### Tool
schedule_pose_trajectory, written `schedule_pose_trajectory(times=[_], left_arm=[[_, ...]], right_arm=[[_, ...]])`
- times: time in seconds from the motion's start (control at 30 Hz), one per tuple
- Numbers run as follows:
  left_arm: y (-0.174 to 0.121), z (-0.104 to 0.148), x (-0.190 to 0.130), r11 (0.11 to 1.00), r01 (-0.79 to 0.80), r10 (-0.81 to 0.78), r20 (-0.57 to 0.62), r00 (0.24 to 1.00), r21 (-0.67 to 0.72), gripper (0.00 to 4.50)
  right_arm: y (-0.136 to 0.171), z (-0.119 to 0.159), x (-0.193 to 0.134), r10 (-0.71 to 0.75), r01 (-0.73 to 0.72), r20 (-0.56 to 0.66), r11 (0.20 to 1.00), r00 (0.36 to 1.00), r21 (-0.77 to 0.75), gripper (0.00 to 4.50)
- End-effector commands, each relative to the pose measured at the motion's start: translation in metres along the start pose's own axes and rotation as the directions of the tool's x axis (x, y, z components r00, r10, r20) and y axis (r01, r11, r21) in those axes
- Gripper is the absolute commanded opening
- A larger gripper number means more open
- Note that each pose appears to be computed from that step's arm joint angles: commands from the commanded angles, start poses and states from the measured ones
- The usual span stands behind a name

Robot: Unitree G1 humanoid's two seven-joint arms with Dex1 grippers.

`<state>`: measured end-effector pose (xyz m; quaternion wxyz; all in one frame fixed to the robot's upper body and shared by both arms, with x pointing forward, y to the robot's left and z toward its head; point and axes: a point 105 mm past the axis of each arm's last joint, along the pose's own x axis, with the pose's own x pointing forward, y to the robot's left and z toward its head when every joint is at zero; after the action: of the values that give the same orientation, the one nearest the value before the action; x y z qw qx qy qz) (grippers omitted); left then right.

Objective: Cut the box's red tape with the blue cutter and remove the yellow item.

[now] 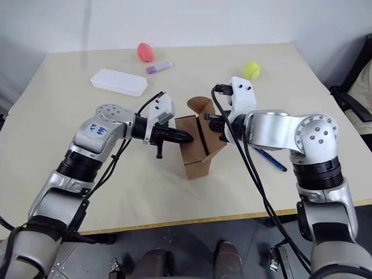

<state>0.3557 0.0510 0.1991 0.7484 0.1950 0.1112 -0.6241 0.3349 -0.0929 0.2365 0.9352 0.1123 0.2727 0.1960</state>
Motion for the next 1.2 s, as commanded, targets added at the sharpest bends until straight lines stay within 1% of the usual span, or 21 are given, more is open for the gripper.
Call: schedule_pose_trajectory(times=[0.03,0.17,0.4,0.5,0.73,0.83,0.9,1.0,1.2], left_arm=[[0.0,-0.037,-0.008,0.998,-0.019,0.011,-0.134,0.991,-0.058,0.0],[-0.003,-0.053,-0.018,0.998,-0.021,0.008,-0.208,0.978,-0.056,0.0],[-0.011,-0.066,-0.034,0.997,-0.021,0.001,-0.265,0.964,-0.073,0.0],[-0.015,-0.072,-0.038,0.996,-0.026,0.0,-0.288,0.958,-0.085,0.0],[-0.015,-0.075,-0.03,0.993,-0.053,0.022,-0.273,0.962,-0.105,0.0],[-0.013,-0.074,-0.028,0.993,-0.06,0.029,-0.266,0.963,-0.106,0.0],[-0.011,-0.073,-0.027,0.993,-0.067,0.038,-0.264,0.964,-0.102,0.0],[-0.009,-0.072,-0.025,0.992,-0.075,0.047,-0.257,0.965,-0.101,0.0],[-0.006,-0.071,-0.022,0.991,-0.083,0.056,-0.245,0.968,-0.102,0.0]], right_arm=[[-0.022,-0.003,0.003,-0.077,0.077,-0.027,0.997,0.997,0.002,0.02],[-0.039,-0.003,0.002,-0.124,0.124,-0.044,0.992,0.991,-0.006,0.02],[-0.055,-0.008,0.003,-0.152,0.15,-0.079,0.988,0.985,-0.028,0.02],[-0.06,-0.016,0.006,-0.144,0.142,-0.11,0.989,0.983,-0.031,0.02],[-0.057,-0.041,0.017,-0.104,0.101,-0.167,0.995,0.98,-0.024,0.02],[-0.056,-0.045,0.019,-0.104,0.092,-0.151,0.992,0.983,-0.082,0.02],[-0.052,-0.046,0.02,-0.086,0.064,-0.132,0.985,0.987,-0.163,0.02],[-0.049,-0.044,0.02,-0.058,0.035,-0.11,0.979,0.992,-0.2,0.6],[-0.042,-0.035,0.019,-0.008,-0.006,-0.062,0.974,0.998,-0.228,2.67]])
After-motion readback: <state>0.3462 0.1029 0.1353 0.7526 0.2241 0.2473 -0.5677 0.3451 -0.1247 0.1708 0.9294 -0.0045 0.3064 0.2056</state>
